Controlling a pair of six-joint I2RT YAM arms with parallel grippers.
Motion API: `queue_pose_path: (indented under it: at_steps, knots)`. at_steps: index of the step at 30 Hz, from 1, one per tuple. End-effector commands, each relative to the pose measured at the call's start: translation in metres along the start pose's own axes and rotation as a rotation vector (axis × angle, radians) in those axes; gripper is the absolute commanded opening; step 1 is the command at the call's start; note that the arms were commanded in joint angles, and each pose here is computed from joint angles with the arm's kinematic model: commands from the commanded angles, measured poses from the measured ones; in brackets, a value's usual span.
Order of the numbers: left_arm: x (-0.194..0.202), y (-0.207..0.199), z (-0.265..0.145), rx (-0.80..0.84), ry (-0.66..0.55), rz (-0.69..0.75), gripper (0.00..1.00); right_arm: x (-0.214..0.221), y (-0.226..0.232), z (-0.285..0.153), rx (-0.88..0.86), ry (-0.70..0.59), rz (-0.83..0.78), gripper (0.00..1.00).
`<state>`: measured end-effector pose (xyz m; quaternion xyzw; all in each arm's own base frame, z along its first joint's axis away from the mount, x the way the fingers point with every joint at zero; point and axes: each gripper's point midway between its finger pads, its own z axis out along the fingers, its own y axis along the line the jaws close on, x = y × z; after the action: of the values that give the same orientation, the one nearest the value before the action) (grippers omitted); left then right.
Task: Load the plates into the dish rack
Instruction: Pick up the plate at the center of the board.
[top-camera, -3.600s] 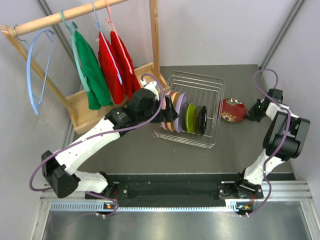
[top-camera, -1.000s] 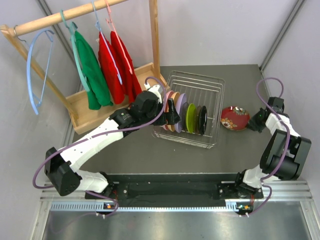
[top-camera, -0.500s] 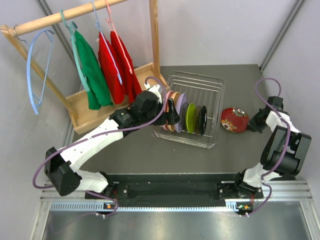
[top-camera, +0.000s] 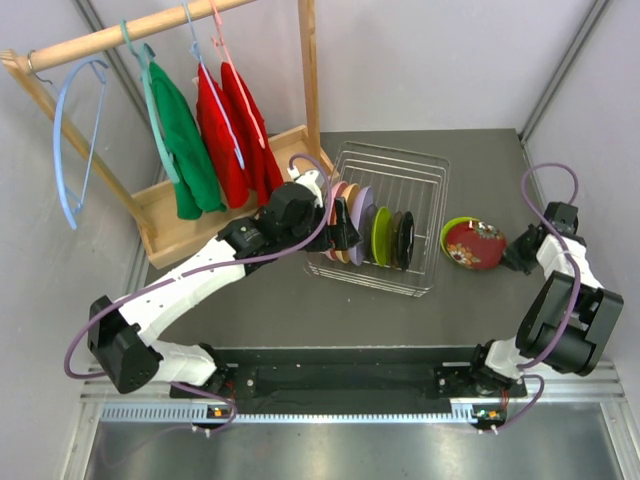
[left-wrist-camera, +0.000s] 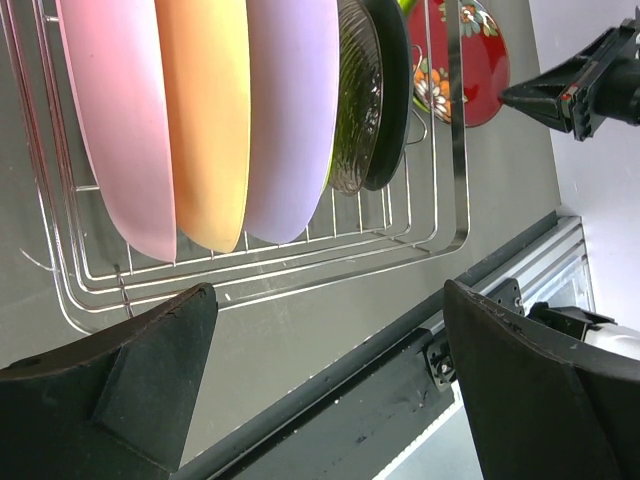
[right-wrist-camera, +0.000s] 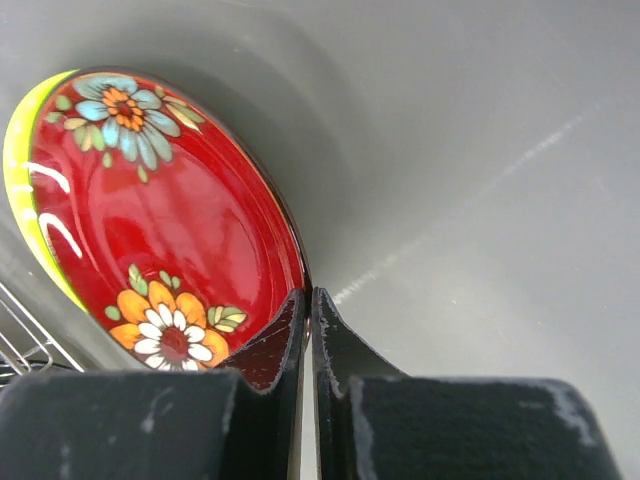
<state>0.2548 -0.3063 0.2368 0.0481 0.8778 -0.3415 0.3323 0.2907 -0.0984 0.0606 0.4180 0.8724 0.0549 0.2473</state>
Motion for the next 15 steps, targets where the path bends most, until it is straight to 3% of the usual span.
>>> queue_pose_path:
  at_steps: [1,12,15]
  knots:
    - [-0.013,-0.008,-0.009,0.041,-0.058,-0.003,0.99,-0.019,-0.003,-0.013,-0.001,-0.091,0.011,0.00]
    - [-0.011,-0.008,-0.007,0.042,-0.055,-0.006,0.99,-0.029,-0.045,-0.017,0.110,-0.142,0.139,0.00]
    - [-0.010,-0.007,-0.005,0.043,-0.052,-0.006,0.99,-0.025,-0.034,-0.012,0.041,-0.119,0.142,0.15]
